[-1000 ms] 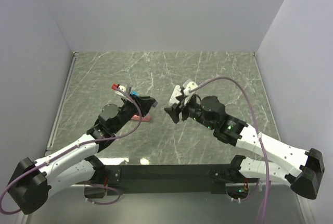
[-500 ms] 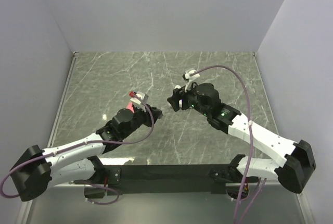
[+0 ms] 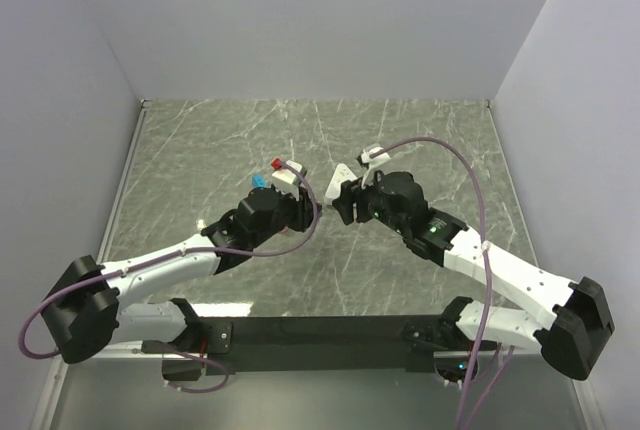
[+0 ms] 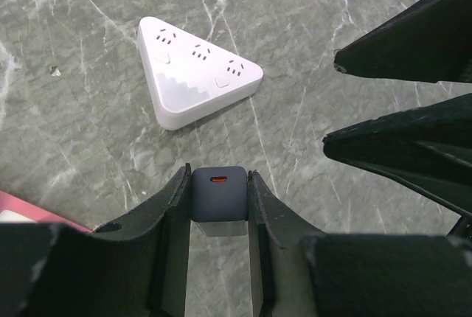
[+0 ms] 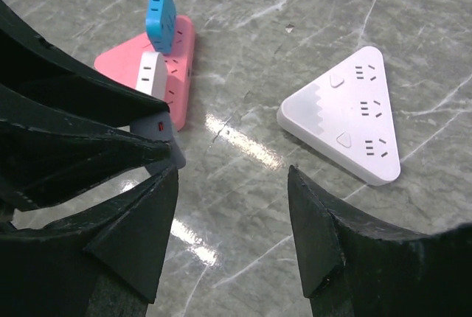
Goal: Insert the plug
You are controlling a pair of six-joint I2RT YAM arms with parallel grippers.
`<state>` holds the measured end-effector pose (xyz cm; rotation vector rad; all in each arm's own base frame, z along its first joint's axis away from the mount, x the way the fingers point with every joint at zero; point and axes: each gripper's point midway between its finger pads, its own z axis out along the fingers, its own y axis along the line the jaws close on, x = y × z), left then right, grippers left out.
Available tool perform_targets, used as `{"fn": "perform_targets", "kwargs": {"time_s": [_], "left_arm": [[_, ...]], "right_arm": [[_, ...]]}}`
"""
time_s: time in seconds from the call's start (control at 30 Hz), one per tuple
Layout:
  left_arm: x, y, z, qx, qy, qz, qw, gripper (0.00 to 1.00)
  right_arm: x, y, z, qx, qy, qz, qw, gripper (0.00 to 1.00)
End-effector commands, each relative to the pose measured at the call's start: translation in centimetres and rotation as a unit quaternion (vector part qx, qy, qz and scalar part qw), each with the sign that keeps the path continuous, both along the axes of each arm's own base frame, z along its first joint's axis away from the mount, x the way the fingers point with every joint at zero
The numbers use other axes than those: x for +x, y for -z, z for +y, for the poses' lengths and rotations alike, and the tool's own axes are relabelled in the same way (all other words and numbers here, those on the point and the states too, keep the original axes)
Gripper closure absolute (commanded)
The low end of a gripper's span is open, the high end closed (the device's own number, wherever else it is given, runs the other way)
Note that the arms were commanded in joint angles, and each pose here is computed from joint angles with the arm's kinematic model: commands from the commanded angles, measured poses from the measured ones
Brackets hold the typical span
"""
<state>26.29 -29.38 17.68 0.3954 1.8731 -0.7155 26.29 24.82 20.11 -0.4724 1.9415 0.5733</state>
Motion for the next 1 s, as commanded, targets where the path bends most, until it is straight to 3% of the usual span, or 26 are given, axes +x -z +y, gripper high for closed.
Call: {"fn": "perform_targets", "kwargs": {"time_s": [0.0, 0.13, 0.33, 0.57, 0.7, 0.97], "left_arm": [[0.4, -2.0, 0.3, -0.003, -0.005, -0.026, 1.0, 0.99], [2.3, -1.3, 0.0, 0.005, -0.04, -0.029, 0.999, 0.99], [3.7, -2.2, -1.6, -0.017, -0.041, -0.046, 0.998, 0.99], [5.5, -2.3, -3.3, -0.022, -0.036, -0.05, 0.998, 0.99], [6.3, -1.9, -3.7, -0.024, -0.037, -0.047, 0.998, 0.99], [7.6, -2.3, -4.2, -0.029, -0.032, -0.053, 0.998, 0.99]], "right_arm": [[0.0, -0.3, 0.7, -0.002, -0.011, -0.012, 1.0, 0.33], [0.7, -0.5, -0.4, -0.009, 0.032, -0.012, 0.999, 0.32], [6.3, 1.2, -4.7, -0.024, 0.155, 0.007, 0.988, 0.31], [11.5, 4.2, -6.0, -0.009, 0.184, 0.045, 0.982, 0.31], [14.6, 8.4, -8.5, -0.036, 0.228, 0.086, 0.969, 0.32], [17.7, 12.2, -9.2, -0.068, 0.256, 0.108, 0.958, 0.32]]}}
